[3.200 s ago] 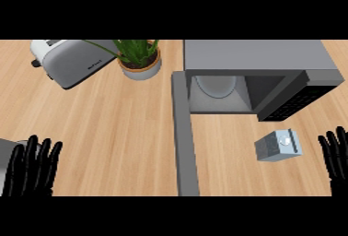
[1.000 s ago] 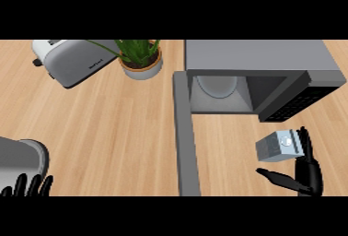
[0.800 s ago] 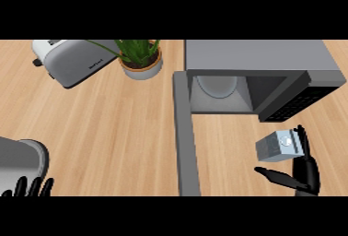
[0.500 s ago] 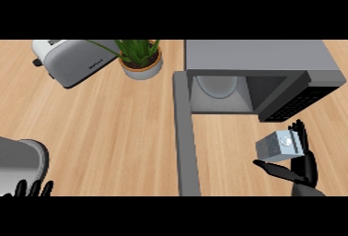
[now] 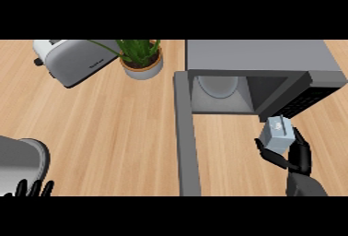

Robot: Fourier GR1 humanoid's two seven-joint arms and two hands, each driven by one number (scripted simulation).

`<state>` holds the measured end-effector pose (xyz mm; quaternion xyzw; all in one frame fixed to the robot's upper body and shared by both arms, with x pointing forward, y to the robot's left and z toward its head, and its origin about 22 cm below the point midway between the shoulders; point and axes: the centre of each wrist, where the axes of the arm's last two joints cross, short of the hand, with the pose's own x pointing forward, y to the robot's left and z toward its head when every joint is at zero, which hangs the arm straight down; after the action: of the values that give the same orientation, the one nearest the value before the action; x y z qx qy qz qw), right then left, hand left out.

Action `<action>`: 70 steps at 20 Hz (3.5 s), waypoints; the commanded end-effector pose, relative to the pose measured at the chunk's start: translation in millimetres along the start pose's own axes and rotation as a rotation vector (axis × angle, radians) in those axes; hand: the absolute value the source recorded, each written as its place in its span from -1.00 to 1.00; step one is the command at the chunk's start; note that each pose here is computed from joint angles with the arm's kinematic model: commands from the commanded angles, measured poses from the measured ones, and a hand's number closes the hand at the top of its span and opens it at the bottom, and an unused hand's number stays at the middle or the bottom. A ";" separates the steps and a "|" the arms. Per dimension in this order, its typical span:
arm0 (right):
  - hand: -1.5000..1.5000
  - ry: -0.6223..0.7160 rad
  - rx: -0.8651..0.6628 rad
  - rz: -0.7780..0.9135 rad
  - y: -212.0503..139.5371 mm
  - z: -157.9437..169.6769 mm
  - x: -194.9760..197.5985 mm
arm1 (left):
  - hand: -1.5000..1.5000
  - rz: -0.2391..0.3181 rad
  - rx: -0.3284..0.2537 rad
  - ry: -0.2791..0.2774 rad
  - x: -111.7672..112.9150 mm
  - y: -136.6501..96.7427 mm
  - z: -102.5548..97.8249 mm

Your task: Pick up the milk, place it into the microwave and close the microwave

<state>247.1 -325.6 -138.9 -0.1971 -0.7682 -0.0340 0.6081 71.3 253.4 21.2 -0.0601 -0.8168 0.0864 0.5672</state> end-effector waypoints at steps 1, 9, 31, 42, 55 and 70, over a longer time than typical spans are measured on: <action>1.00 -0.041 -0.075 0.077 12.1 -33.9 11.5 | -1.00 0.008 -0.012 0.006 11.3 12.3 -6.2; 1.00 -0.096 0.071 -0.004 65.2 -30.1 12.7 | -1.00 0.012 -0.022 -0.010 11.7 -1.0 3.9; 1.00 -0.178 0.138 -0.138 77.4 5.1 50.8 | -1.00 0.020 -0.025 0.019 10.8 1.5 12.5; 1.00 -0.160 0.254 -0.348 50.2 30.7 130.2 | -1.00 0.032 0.005 0.007 18.1 -0.1 5.3; 1.00 -0.184 0.204 -0.277 112.0 7.0 174.2 | -1.00 0.017 0.007 0.011 17.3 12.3 24.6; 1.00 -0.026 0.151 -0.144 170.3 -70.3 121.7 | -1.00 0.030 0.037 0.010 17.4 28.5 8.2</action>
<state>329.8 -159.4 -27.1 -0.0924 -0.8015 -0.0059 0.5907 49.5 276.4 24.1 -0.0641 -0.8089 0.0989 0.5760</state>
